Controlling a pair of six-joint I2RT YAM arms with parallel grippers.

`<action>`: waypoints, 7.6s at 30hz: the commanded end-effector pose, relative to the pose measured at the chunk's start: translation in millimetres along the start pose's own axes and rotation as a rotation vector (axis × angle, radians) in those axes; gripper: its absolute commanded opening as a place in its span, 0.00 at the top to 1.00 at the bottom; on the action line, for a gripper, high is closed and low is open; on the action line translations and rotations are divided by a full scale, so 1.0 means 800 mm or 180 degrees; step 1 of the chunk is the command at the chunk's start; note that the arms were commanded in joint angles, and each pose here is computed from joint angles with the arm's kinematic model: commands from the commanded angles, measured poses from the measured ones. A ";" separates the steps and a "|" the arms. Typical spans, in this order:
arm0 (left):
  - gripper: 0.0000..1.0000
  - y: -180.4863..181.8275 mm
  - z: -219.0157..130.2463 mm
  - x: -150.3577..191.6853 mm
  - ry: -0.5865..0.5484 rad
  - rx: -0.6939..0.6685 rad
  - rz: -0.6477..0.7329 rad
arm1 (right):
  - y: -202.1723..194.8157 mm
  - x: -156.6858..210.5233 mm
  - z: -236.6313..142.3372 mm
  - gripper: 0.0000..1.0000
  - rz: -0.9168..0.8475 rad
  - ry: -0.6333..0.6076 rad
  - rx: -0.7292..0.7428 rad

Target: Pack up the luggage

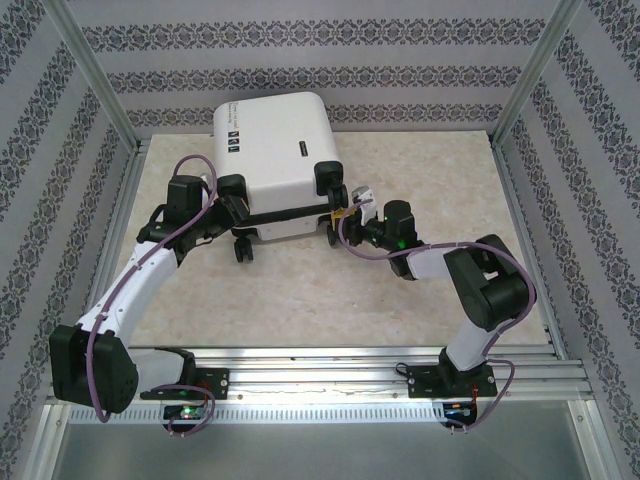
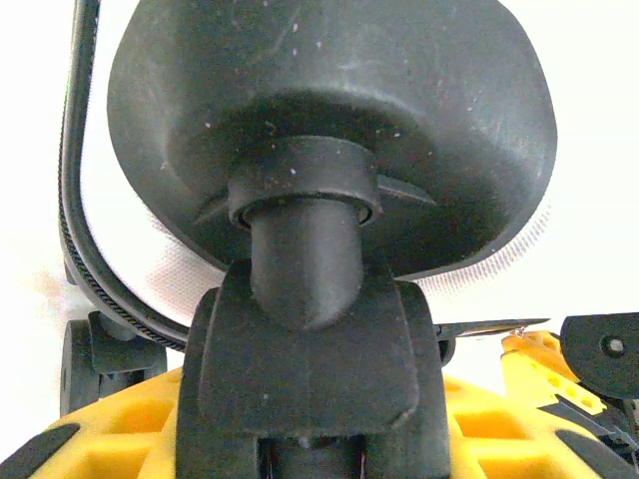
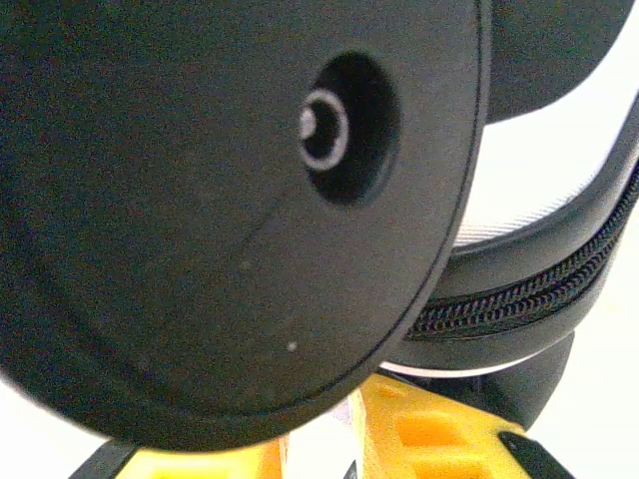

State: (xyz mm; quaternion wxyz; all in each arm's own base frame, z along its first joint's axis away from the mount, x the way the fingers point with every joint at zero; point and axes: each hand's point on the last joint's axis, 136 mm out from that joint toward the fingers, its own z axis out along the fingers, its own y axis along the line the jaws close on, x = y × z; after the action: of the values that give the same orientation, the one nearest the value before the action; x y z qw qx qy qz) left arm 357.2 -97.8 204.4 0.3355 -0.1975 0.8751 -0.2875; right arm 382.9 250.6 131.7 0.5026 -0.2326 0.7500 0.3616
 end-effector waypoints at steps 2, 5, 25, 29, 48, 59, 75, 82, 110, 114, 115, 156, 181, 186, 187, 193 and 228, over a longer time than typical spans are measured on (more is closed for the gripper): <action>0.96 -0.069 -0.039 -0.042 -0.0448 0.0602 0.0334 | 0.004 -0.012 0.007 0.72 -0.0021 -0.0085 -0.0072; 0.96 -0.069 -0.038 -0.042 -0.0444 0.0602 0.0333 | 0.006 -0.010 0.012 0.68 -0.0034 -0.0073 -0.0050; 0.97 -0.069 -0.049 -0.041 -0.0448 0.0554 0.0467 | -0.018 -0.029 0.017 1.00 0.0017 -0.0282 0.0122; 0.98 -0.059 -0.059 -0.048 -0.0483 0.0412 0.0611 | -0.050 -0.031 0.004 1.00 0.0216 -0.0297 0.0385; 0.98 0.087 -0.062 -0.127 -0.0549 -0.0527 0.0693 | 0.051 0.007 0.021 1.00 0.0391 0.0047 -0.0323; 0.34 -0.009 -0.107 -0.110 -0.0746 -0.0151 0.1001 | 0.068 -0.008 0.038 1.00 0.0348 0.0040 -0.0551; 0.32 -0.134 -0.029 0.054 -0.0043 0.0145 0.1524 | 0.070 0.006 0.037 1.00 0.0441 0.0323 -0.0683; 0.32 -0.147 0.014 0.084 0.0197 -0.0027 0.1709 | 0.067 0.014 0.034 1.00 0.0490 0.0591 -0.0649; 0.97 -0.122 0.071 0.093 0.0347 -0.0609 0.2068 | 0.031 -0.001 0.014 1.00 0.0645 0.1015 0.0099; 0.99 -0.121 0.066 0.101 0.0376 -0.0602 0.2132 | 0.013 -0.003 0.012 1.00 0.0595 0.1112 0.0390; 0.99 -0.121 0.064 0.101 0.0373 -0.0604 0.2145 | 0.010 -0.004 0.013 1.00 0.0583 0.1128 0.0431; 1.00 -0.114 0.017 0.151 0.0701 -0.0002 0.2396 | -0.096 -0.040 0.074 1.00 0.0558 0.1239 0.0840; 0.75 0.009 -0.039 0.138 0.0071 -0.0478 0.1732 | -0.183 -0.063 0.067 1.00 0.0767 0.1133 0.1059; 0.78 0.045 -0.031 0.117 -0.0087 -0.0668 0.1353 | -0.178 -0.049 0.061 1.00 0.0796 0.1163 0.1087; 0.81 0.052 -0.029 0.114 -0.0107 -0.0683 0.1285 | -0.179 -0.047 0.061 1.00 0.0806 0.1178 0.1090; 0.93 0.074 -0.031 0.105 -0.0163 -0.0678 0.1083 | -0.184 -0.040 0.064 1.00 0.0828 0.1226 0.1132; 0.68 0.165 -0.059 0.002 -0.0713 -0.1320 0.0331 | -0.114 -0.036 0.073 1.00 0.0869 0.1246 0.0763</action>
State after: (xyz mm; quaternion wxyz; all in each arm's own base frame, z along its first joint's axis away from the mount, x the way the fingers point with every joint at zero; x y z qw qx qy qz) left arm 309.1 -20.3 173.2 0.4287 -0.1804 0.8754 -0.1318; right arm 511.7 231.5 114.6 0.3379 -0.1349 0.8899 0.2750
